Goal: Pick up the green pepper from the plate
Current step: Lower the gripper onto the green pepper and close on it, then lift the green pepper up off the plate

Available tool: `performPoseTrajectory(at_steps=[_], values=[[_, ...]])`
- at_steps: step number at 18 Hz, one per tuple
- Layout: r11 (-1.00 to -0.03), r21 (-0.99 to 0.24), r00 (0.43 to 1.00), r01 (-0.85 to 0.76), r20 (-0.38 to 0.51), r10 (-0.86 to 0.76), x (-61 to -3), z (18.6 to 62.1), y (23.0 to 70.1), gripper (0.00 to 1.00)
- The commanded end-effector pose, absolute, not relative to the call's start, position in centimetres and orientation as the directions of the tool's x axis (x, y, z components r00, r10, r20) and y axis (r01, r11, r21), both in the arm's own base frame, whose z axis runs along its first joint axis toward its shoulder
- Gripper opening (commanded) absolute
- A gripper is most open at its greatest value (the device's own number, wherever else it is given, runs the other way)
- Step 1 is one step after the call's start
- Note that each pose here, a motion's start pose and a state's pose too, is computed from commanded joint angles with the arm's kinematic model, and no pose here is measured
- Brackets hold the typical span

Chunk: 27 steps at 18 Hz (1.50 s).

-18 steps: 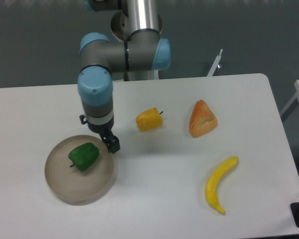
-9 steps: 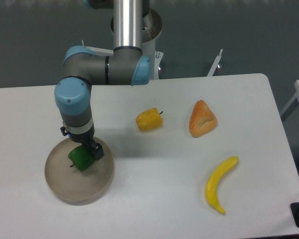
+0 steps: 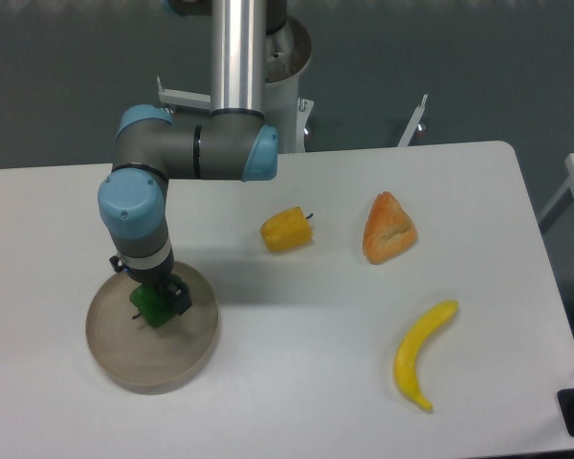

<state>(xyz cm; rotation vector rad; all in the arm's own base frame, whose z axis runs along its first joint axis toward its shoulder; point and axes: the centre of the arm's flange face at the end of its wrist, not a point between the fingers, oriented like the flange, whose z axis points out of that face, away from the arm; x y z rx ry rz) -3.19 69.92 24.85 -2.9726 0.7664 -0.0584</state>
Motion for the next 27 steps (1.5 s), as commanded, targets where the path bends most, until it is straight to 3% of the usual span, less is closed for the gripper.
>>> performPoseTrajectory(at_steps=[2, 4, 5, 11, 18, 27], values=[[-0.871, -0.079, 0.873, -0.484, 0.017, -0.487, -3.2, 24.9, 69.9, 0.57], [-0.87, -0.084, 0.873, -0.486, 0.013, -0.488, -3.3, 25.3, 69.9, 0.3], [-0.87, -0.086, 0.873, -0.486, 0.009, -0.488, -3.3, 25.5, 69.9, 0.25], [-0.882, -0.165, 0.897, -0.441, -0.037, -0.441, -7.1, 31.9, 68.5, 0.25], [-0.928, -0.191, 0.948, -0.319, -0.072, -0.311, -16.8, 37.2, 64.7, 0.31], [-0.812, -0.069, 0.814, -0.58, -0.071, -0.576, -29.0, 39.6, 59.4, 0.32]])
